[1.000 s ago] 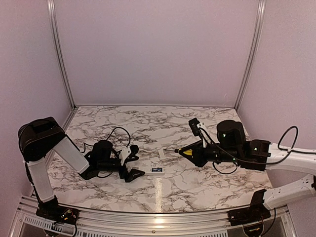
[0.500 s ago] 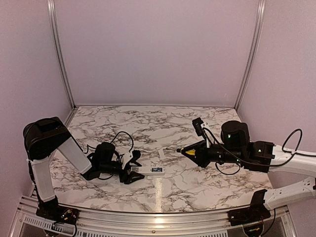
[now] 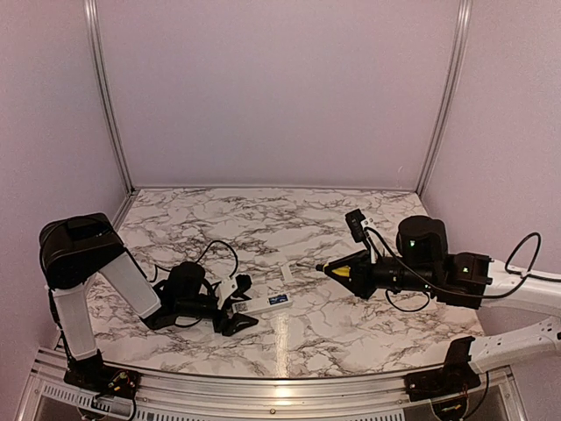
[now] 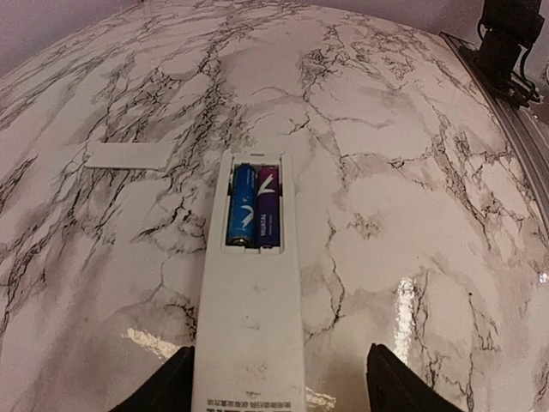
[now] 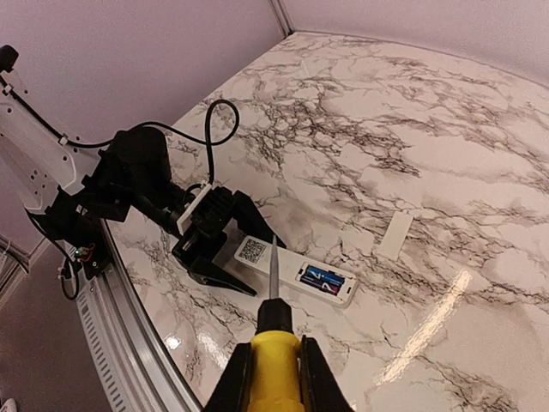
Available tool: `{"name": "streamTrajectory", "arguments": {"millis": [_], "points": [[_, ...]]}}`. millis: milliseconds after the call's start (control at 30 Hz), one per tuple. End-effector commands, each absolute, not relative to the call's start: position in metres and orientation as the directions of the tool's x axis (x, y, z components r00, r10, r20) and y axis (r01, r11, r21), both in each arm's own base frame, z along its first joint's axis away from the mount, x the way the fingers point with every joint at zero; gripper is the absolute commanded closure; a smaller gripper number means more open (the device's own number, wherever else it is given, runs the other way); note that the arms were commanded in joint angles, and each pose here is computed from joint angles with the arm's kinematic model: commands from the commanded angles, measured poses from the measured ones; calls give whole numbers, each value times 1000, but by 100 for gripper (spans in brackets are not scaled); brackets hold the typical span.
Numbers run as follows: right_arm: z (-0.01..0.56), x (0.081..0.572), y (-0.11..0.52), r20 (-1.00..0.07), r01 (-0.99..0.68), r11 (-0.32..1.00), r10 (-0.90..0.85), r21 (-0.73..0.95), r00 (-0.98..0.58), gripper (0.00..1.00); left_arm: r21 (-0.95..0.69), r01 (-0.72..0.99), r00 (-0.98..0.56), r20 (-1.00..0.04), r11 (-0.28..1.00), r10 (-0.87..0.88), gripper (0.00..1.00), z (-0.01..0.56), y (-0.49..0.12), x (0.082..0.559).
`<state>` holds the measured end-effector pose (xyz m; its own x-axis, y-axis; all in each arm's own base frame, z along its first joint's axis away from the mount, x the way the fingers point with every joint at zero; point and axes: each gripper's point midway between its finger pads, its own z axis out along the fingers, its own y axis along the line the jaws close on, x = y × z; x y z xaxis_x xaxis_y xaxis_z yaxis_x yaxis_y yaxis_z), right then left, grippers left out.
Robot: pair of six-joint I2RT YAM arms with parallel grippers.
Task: Unload the batteries from the remote control
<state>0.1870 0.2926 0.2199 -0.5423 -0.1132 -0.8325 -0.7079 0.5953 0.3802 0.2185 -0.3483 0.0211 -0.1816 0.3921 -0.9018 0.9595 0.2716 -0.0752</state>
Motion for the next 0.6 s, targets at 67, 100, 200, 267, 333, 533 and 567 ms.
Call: {"name": "streamTrajectory", "arguments": {"millis": [67, 100, 200, 267, 333, 533, 567], "points": [[222, 188, 292, -833, -707, 591, -103, 388, -543, 100, -13, 940, -150, -913, 340, 379, 28, 24, -345, 231], [221, 188, 292, -833, -707, 592, -105, 387, -544, 100, -6, 940, -145, -912, 341, 384, 28, 23, -346, 232], [220, 188, 293, -832, -708, 592, -109, 385, -544, 100, 13, 941, -129, -910, 339, 394, 32, 22, -348, 235], [220, 188, 293, -833, -711, 590, -111, 384, -542, 100, 20, 941, -126, -906, 338, 404, 35, 20, -349, 238], [219, 188, 293, -831, -710, 590, -114, 384, -544, 100, 27, 942, -122, -902, 335, 414, 37, 18, -350, 239], [217, 188, 294, -831, -709, 591, -115, 384, -545, 100, 31, 946, -117, -896, 324, 428, 48, 12, -354, 242], [217, 188, 294, -831, -710, 591, -115, 383, -545, 100, 30, 947, -117, -894, 319, 432, 50, 11, -355, 241]]}}
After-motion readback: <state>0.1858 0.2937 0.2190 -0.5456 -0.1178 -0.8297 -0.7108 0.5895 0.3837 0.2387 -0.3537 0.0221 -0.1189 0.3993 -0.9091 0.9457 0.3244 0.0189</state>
